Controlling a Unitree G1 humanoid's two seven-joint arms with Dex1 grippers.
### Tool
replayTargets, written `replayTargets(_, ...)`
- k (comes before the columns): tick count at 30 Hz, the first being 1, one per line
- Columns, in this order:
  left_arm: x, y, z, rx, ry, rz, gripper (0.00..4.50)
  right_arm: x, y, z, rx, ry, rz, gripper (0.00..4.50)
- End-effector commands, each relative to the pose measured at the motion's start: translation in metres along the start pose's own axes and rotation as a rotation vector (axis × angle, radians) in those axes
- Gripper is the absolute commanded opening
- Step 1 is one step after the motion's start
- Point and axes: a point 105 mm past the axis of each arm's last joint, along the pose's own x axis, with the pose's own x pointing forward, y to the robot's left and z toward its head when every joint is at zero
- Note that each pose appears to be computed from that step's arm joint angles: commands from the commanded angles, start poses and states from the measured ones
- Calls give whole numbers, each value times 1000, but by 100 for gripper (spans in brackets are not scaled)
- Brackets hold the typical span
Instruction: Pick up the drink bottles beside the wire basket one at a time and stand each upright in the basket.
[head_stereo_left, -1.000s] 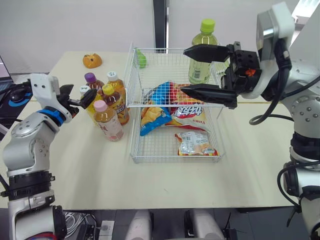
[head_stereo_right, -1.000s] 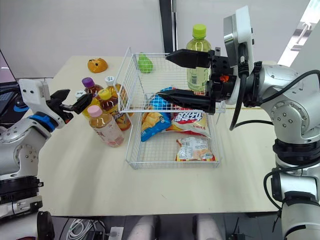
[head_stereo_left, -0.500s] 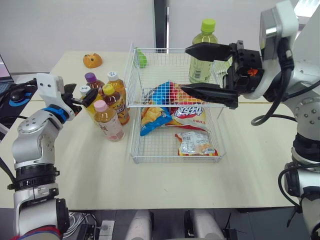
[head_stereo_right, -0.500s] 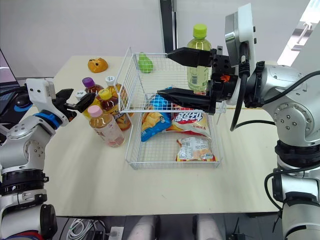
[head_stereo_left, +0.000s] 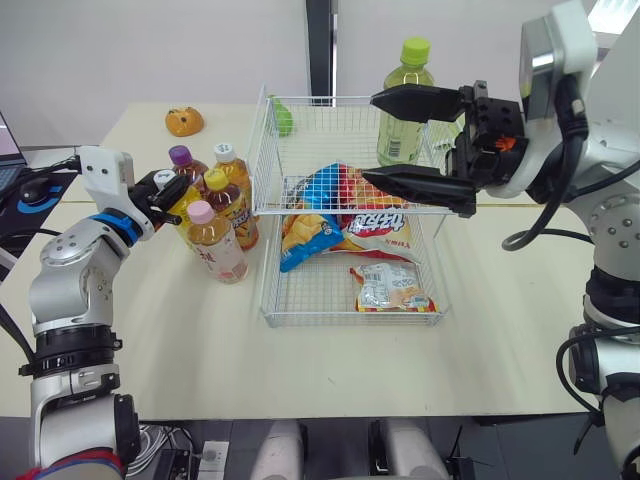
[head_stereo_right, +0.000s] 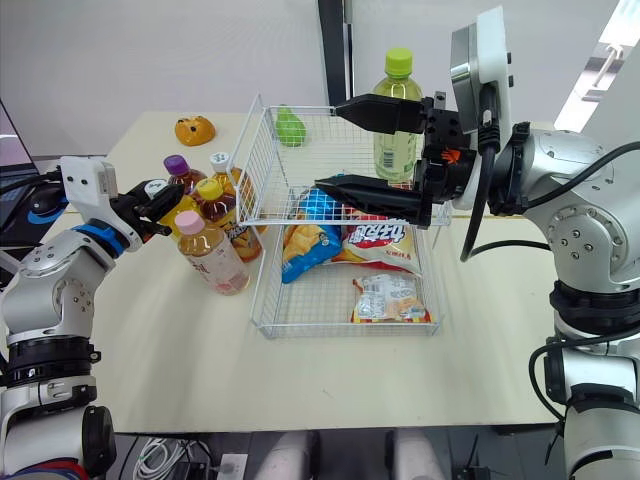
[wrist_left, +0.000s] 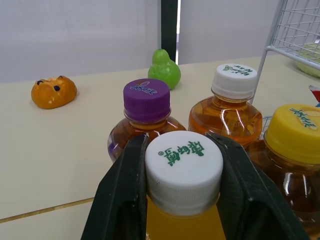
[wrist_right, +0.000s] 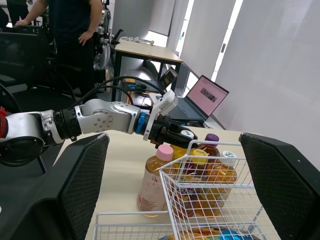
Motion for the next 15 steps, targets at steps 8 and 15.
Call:
replayTargets(8, -15, 3, 36, 20, -69, -166, 135, -1, 1, 14, -56, -35, -4, 450)
replayTargets(15, -36, 13, 72, 88, -62, -253, 135, -2, 1, 12, -50, -39, -15, 450)
